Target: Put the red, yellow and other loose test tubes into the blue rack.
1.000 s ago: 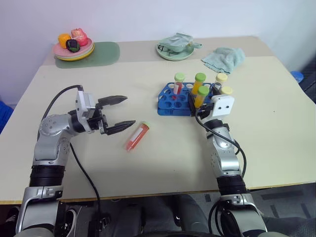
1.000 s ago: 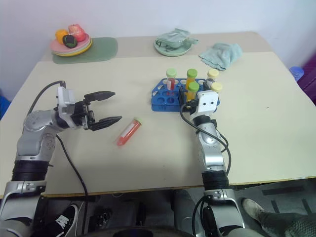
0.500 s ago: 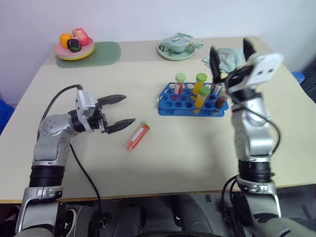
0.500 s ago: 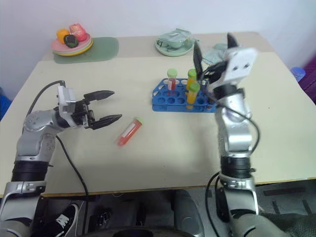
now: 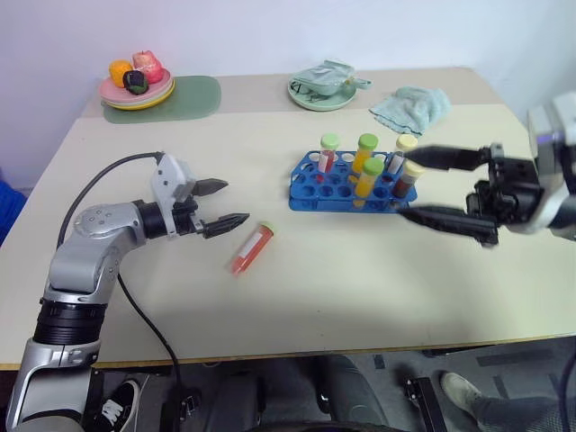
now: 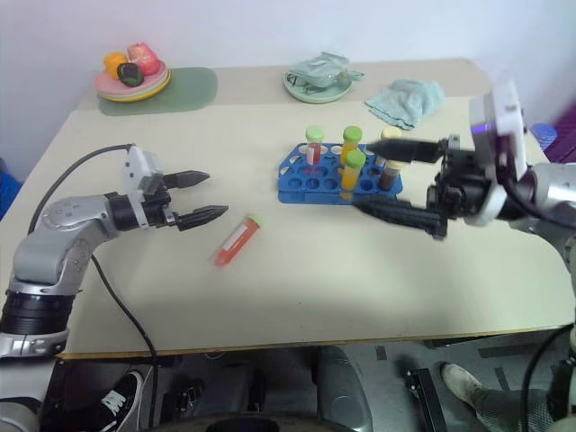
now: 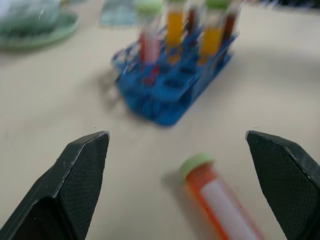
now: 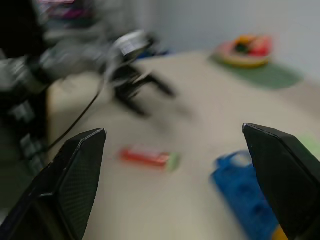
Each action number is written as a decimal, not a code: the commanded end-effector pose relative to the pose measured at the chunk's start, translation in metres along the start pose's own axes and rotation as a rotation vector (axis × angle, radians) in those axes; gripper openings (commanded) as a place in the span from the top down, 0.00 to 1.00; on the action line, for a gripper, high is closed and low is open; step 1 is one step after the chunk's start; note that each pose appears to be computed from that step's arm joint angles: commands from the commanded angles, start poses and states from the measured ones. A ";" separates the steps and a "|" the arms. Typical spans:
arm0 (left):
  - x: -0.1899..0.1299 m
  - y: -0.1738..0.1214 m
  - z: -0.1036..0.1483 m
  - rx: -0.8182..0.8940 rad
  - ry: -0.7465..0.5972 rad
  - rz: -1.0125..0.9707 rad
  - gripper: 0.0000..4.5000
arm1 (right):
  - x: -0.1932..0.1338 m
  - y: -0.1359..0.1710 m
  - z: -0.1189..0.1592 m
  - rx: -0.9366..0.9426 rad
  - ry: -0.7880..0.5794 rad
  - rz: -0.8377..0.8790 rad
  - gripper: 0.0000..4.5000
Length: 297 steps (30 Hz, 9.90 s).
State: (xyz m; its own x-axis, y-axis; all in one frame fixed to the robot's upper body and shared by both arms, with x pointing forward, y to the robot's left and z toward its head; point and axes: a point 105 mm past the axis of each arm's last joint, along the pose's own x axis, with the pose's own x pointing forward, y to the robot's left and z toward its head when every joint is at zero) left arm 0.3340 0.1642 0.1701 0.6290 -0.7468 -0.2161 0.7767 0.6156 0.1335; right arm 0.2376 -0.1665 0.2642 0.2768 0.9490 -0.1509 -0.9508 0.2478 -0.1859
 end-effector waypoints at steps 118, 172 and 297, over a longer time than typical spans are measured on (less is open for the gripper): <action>0.052 -0.057 0.069 0.088 0.110 -0.176 0.80 | -0.025 -0.030 -0.048 -0.091 0.022 -0.345 0.00; 0.172 -0.085 0.053 -0.002 -0.740 0.025 0.80 | -0.011 -0.018 -0.055 -0.034 -0.026 -0.630 0.00; -0.079 0.009 -0.009 0.081 -0.230 -0.265 0.01 | -0.023 -0.013 -0.090 0.019 0.018 -0.422 0.00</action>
State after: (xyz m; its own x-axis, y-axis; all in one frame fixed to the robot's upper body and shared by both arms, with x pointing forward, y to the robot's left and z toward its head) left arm 0.2945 0.2235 0.1666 0.4016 -0.9144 -0.0503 0.9091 0.3914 0.1423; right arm 0.2601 -0.2094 0.1653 0.6525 0.7483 -0.1196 -0.7565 0.6342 -0.1596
